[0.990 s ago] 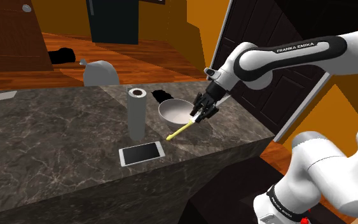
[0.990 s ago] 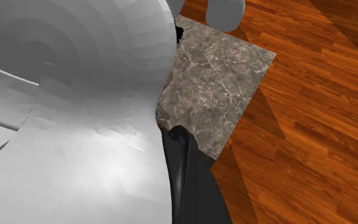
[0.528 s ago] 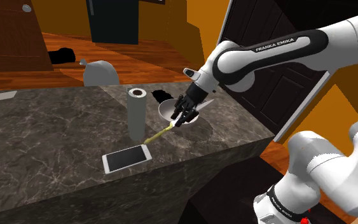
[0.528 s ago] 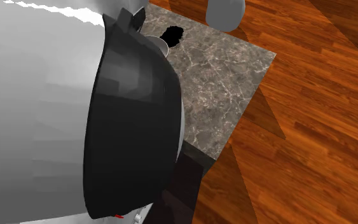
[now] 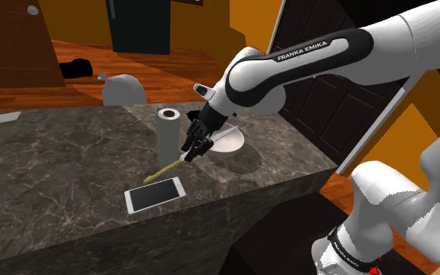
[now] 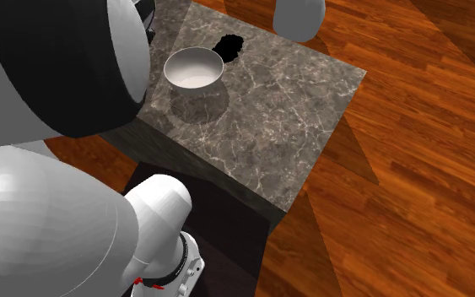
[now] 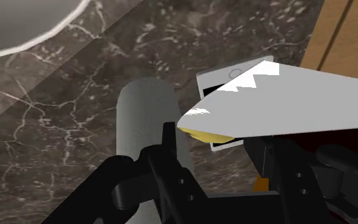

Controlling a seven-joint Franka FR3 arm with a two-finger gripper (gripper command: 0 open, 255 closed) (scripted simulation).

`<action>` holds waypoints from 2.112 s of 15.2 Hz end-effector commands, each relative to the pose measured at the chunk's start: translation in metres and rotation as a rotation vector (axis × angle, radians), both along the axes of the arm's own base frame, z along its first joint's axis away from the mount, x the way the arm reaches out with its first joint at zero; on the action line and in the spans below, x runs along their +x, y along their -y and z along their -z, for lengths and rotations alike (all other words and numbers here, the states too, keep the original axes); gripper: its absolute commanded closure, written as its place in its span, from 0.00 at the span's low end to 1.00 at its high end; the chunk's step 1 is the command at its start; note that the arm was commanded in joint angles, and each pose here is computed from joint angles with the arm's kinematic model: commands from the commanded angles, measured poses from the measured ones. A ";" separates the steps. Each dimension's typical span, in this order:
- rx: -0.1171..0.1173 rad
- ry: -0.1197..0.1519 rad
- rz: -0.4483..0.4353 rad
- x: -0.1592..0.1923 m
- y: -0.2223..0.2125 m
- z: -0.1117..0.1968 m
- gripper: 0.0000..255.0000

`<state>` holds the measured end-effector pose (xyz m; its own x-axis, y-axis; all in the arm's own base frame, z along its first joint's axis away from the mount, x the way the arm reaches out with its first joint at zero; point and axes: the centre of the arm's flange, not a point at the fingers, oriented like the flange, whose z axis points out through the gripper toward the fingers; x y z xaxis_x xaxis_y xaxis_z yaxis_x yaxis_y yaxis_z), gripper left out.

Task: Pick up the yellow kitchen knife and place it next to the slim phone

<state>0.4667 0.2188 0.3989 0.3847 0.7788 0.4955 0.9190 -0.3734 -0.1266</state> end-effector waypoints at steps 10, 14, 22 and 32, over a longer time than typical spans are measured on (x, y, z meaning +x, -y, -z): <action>0.001 0.000 0.001 0.040 -0.144 0.000 1.00; 0.001 0.000 0.001 0.054 -0.195 0.000 1.00; 0.001 0.000 0.001 0.069 -0.251 0.016 1.00; 0.001 0.000 0.001 0.069 -0.251 0.073 1.00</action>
<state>0.5330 0.4703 0.3402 0.3813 0.7754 0.5033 0.9201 -0.3711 -0.1253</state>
